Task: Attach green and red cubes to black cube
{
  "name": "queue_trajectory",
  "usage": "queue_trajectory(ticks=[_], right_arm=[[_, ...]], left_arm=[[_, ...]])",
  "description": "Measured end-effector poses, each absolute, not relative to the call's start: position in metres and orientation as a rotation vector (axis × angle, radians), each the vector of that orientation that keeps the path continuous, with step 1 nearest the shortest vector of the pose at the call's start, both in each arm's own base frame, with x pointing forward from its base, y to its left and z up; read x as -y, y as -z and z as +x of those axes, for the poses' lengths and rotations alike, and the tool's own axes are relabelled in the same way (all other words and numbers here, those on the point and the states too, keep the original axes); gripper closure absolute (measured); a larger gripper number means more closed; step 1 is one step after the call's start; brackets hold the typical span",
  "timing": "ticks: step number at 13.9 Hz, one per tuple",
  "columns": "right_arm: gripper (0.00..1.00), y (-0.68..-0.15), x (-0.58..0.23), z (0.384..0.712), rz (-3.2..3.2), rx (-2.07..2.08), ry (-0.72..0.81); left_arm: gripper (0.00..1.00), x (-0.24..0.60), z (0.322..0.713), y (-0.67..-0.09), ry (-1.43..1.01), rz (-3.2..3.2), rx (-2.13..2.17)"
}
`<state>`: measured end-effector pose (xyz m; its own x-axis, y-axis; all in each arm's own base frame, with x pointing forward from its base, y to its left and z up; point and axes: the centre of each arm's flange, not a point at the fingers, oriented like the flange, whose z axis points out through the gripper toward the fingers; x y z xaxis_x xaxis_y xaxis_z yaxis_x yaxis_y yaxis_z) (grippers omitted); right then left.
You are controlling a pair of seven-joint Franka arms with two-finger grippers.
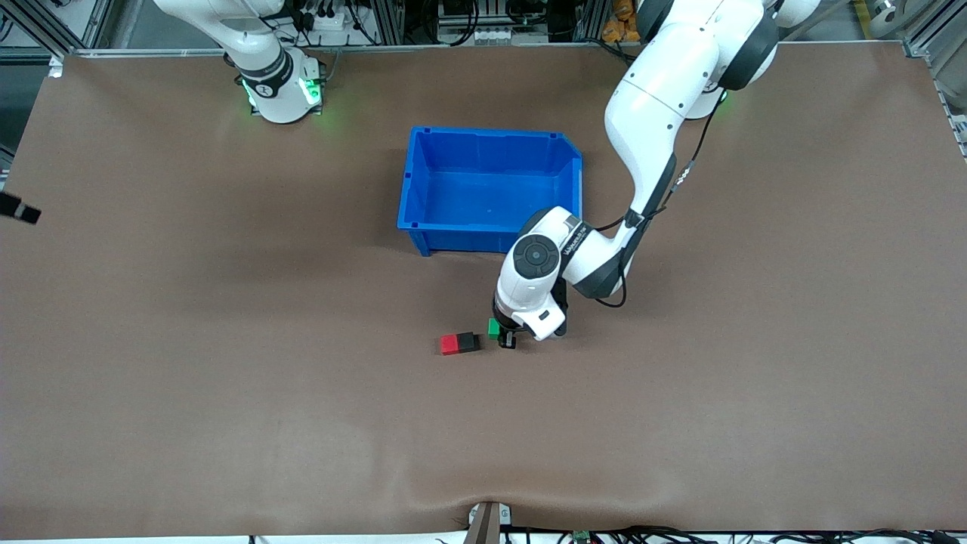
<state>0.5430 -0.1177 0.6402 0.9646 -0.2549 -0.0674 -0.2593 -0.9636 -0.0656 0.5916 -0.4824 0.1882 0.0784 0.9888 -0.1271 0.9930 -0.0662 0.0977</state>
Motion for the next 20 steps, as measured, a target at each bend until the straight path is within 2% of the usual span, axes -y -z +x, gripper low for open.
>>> queue_trajectory(ticks=[3,5,7,11,12,14,17,18,20], right_arm=[[0.0,-0.634,0.084,0.488,-3.079,-0.275,-0.04],[0.0,-0.631,0.06,0.472,-3.105,-0.203,-0.025],[0.0,-0.638,0.061,0.476,-3.12,-0.204,0.013],[0.0,-0.664,0.082,0.51,-3.136,-0.27,0.083],[0.0,-0.664,0.08,0.516,-3.14,-0.267,0.066],[0.0,-0.659,0.073,0.518,-3.143,-0.249,-0.01],[0.0,-0.659,0.069,0.517,-3.142,-0.241,-0.032],[0.0,-0.659,0.069,0.517,-3.139,-0.24,-0.032],[0.0,-0.66,0.069,0.517,-3.137,-0.239,-0.029]], left_arm=[[0.61,0.491,0.592,-0.194,0.034,2.14,-2.011],[0.61,0.493,0.594,-0.192,0.03,2.123,-2.001],[0.61,0.493,0.599,-0.188,0.022,2.109,-1.997],[0.6,0.493,0.606,-0.185,0.01,2.078,-1.983],[0.56,0.492,0.608,-0.184,0.002,2.072,-1.982],[0.37,0.489,0.61,-0.183,-0.007,2.07,-1.983],[0.06,0.491,0.608,-0.183,-0.01,2.073,-1.978],[0.0,0.492,0.609,-0.185,-0.014,2.071,-1.974],[0.0,0.491,0.616,-0.197,-0.06,2.074,-1.945]])
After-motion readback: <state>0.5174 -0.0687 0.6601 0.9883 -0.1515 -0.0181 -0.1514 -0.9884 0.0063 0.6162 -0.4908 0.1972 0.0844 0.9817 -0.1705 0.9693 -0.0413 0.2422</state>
